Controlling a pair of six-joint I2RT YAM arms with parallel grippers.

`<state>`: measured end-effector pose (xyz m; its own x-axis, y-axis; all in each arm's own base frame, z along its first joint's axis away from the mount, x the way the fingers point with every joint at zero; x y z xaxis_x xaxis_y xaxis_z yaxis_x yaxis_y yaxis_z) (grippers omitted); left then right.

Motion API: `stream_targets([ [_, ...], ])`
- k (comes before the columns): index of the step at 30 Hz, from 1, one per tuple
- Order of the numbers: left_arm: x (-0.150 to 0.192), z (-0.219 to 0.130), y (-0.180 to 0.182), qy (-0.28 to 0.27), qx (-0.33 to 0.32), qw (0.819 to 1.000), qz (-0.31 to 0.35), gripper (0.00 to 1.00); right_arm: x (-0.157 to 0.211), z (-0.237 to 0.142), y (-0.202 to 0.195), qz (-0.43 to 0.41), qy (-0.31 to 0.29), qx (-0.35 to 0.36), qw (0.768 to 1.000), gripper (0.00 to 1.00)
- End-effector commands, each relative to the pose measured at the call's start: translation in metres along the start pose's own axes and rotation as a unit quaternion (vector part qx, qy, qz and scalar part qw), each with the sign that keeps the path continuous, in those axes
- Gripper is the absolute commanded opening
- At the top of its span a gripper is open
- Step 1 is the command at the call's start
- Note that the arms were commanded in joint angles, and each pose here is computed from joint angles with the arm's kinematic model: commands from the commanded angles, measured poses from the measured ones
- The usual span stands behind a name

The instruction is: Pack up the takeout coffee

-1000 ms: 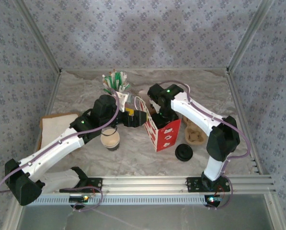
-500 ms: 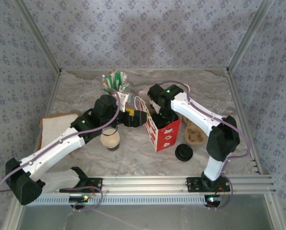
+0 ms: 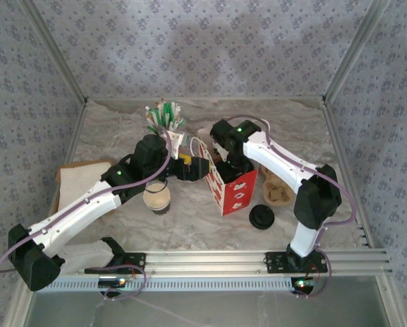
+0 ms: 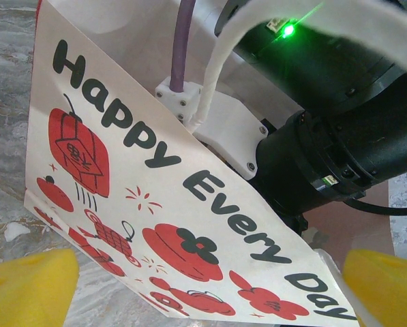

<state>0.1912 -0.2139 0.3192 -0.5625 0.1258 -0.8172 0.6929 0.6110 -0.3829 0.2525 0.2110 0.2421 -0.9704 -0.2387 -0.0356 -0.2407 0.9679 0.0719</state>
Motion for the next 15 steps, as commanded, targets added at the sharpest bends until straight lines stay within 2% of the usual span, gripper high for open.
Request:
stream_targets([
  [1,-0.012,-0.002,-0.008,-0.021,0.016,1.0,0.013,0.99,0.003,0.018,-0.002,-0.009,0.036,0.007,0.999,0.67],
  [15,-0.01,-0.004,-0.008,-0.023,0.014,1.0,0.014,1.0,0.007,0.042,-0.004,-0.008,0.048,0.014,0.999,0.67],
])
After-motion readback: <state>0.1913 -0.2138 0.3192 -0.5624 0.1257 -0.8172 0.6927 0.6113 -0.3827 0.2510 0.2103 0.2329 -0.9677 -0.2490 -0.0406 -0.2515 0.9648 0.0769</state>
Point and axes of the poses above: each hand's point on the last joint's axis, 136 mm out from that joint toward the fingers, its own z axis out along the fingers, its own y axis along the line the jaws close on, x = y × z, the point moved 10 cm from there along -z, back along the fingers, and after that the axes turned 14 degrees about z, right-handed, at the moved point
